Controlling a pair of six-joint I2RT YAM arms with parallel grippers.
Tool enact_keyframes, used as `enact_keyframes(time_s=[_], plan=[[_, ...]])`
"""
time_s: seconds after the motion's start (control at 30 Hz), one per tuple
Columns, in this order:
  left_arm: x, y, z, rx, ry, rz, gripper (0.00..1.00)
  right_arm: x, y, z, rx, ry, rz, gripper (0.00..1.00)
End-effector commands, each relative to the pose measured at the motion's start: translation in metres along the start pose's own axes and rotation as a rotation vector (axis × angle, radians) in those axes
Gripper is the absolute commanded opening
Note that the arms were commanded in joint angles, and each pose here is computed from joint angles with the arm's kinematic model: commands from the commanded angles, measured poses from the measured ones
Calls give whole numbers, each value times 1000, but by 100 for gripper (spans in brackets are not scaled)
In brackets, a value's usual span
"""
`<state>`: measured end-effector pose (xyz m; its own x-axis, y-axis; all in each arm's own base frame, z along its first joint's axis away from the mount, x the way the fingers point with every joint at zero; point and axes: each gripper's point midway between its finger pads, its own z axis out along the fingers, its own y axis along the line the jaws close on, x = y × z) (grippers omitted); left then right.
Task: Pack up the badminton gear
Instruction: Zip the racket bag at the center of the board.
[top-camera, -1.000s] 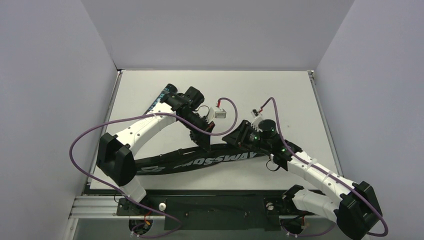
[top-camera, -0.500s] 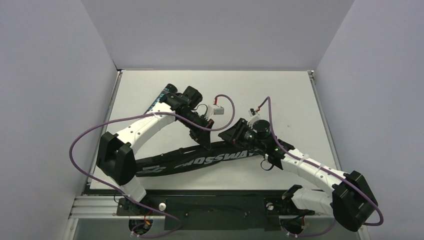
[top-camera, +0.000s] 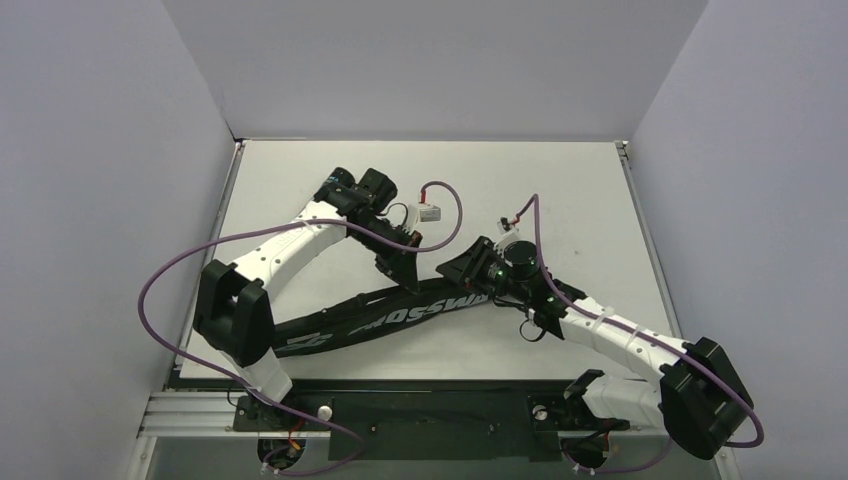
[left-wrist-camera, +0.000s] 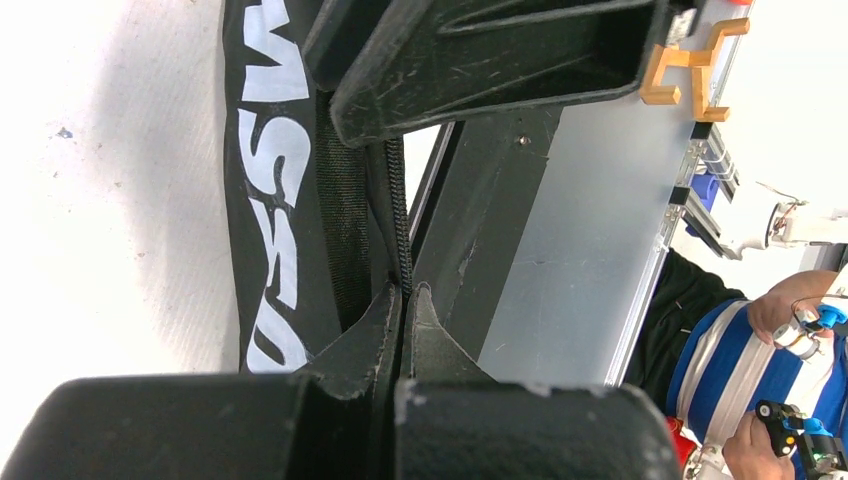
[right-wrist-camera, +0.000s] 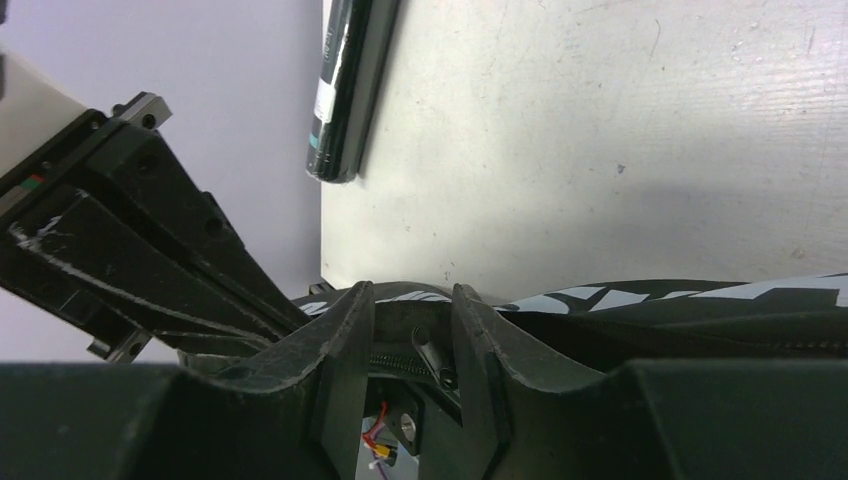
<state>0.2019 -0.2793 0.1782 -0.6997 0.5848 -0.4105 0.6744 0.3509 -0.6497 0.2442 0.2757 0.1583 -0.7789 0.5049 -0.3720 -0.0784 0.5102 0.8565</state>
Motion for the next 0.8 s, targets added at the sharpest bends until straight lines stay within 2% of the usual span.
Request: enact_keyframes(time_s=[0.0, 0.13, 0.47, 0.63, 0.77], plan=[[-10, -20, -7, 97, -44, 57, 0, 2, -2, 4, 8, 20, -37, 31], [-7, -24, -9, 116, -25, 66, 0, 2, 3, 1, -1, 46, -90, 32], [10, -37, -13, 179, 63, 130, 0, 1, 8, -22, 75, 178, -370, 30], [10, -40, -14, 184, 66, 141, 0, 4, 18, -29, 43, 209, -400, 29], [9, -43, -14, 188, 63, 144, 0, 10, 7, -32, 72, 226, -382, 28]])
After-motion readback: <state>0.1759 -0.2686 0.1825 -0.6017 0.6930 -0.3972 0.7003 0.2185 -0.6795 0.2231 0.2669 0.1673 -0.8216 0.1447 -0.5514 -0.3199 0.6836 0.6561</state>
